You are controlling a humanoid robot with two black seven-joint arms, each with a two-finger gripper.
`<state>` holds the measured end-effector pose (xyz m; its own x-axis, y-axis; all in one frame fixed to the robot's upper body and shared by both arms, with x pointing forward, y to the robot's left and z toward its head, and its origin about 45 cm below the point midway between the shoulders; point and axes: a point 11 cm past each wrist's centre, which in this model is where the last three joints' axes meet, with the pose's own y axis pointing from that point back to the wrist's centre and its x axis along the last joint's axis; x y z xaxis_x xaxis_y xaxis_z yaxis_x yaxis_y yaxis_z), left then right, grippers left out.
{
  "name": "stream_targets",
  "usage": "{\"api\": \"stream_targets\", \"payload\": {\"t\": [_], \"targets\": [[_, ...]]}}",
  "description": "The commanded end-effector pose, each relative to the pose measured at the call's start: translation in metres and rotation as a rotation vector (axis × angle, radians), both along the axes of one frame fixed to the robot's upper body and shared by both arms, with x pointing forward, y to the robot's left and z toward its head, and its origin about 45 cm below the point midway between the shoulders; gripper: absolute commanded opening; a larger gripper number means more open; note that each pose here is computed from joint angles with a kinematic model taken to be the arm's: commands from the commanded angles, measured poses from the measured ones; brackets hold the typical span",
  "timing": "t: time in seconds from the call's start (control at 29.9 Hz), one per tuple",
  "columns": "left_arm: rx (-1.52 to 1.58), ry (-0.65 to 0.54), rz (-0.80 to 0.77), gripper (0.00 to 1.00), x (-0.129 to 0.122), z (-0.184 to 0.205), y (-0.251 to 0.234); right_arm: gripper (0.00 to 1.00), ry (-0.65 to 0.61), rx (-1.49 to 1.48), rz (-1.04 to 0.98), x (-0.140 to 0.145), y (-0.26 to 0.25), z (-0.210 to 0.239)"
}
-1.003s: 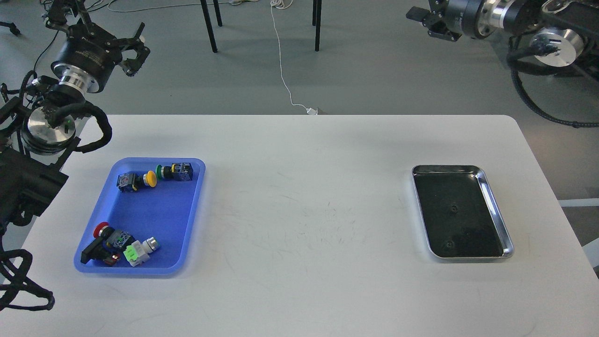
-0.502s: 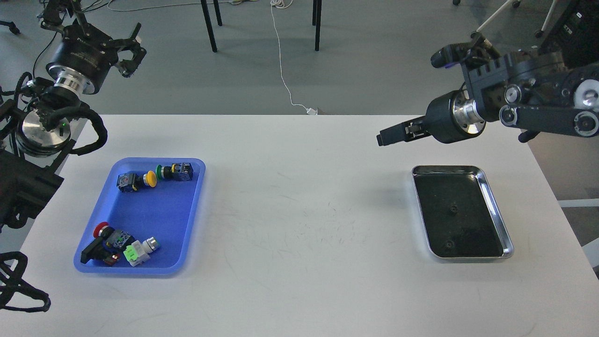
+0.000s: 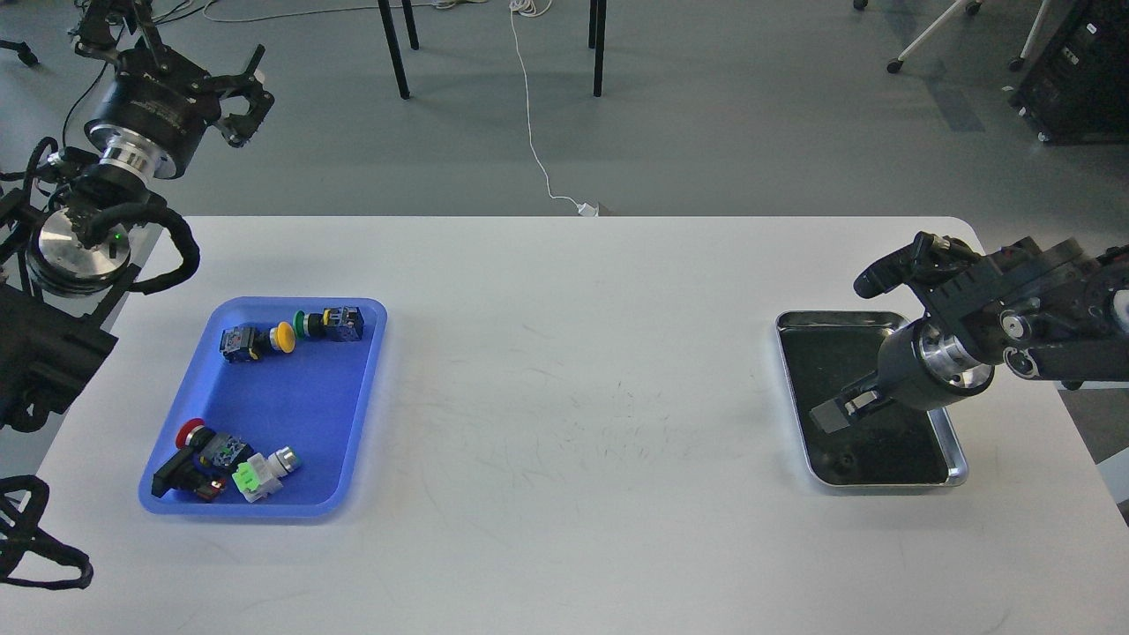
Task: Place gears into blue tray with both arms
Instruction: 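Lower the right gripper into the metal tray toward a small black ring, then close the right gripper on the black ring and lift it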
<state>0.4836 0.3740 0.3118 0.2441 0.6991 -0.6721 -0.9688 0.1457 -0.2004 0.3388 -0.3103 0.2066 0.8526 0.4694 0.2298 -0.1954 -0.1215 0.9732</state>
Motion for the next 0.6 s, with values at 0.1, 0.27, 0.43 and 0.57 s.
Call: {"api": "stream_targets", "payload": {"t": [0.1, 0.27, 0.43, 0.57], "targets": [[0.003, 0.003, 0.000, 0.98, 0.000, -0.001, 0.001, 0.61, 0.036, 0.007, -0.013, -0.014, -0.006, -0.024], [0.007, 0.006, -0.004, 0.98, 0.000, -0.002, -0.001, 0.61, 0.050, 0.009, -0.020, -0.019, -0.008, -0.031], [0.007, 0.006, -0.004, 0.98, 0.000, -0.002, -0.001, 0.59, 0.052, 0.004, -0.033, -0.019, -0.014, -0.038], [0.008, 0.006, -0.004, 0.98, 0.000, -0.002, -0.001, 0.56, 0.058, 0.004, -0.036, -0.021, -0.015, -0.041]]}}
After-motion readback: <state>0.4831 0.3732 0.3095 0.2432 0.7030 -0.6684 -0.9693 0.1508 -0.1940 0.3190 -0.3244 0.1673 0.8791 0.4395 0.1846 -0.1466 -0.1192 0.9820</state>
